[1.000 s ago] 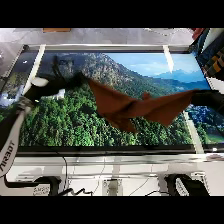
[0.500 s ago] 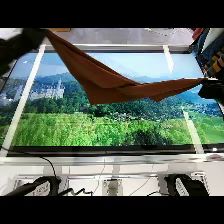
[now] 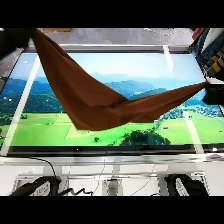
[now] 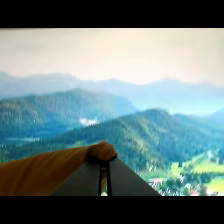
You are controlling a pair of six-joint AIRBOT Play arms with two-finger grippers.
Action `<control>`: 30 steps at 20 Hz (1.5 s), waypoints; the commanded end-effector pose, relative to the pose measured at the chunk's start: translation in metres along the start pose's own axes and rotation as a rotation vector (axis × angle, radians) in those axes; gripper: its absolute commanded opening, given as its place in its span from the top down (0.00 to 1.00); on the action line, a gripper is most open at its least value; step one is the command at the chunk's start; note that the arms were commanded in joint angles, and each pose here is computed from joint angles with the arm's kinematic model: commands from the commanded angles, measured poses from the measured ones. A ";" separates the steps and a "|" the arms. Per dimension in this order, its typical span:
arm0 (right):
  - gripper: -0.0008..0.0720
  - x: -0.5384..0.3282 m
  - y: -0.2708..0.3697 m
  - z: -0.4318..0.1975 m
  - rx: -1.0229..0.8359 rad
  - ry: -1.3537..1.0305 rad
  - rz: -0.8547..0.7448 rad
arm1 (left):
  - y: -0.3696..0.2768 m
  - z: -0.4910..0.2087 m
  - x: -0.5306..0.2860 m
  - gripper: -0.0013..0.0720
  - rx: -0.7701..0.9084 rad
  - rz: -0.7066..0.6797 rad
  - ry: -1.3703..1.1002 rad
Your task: Fold the clothes and pants, and hang the long-sleeved shirts on hangers.
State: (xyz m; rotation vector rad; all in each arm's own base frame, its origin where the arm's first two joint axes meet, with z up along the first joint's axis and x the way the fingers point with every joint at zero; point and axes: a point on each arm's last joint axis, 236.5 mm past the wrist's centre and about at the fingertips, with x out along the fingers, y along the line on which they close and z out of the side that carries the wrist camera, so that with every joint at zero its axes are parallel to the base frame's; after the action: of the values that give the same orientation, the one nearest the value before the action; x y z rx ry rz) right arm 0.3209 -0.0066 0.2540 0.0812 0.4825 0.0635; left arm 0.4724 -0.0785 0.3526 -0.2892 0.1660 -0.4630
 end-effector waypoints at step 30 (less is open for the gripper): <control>0.97 0.182 -0.038 -0.173 0.261 0.482 0.019 | 0.055 -0.410 -0.097 0.44 -0.440 -0.009 1.347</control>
State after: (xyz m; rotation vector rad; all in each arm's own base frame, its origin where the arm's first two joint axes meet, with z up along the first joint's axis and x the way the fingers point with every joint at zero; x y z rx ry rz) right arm 0.4049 -0.0184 0.0162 0.3407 0.9595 0.0382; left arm 0.3679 -0.0781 -0.0216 -0.2842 1.4651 -0.5663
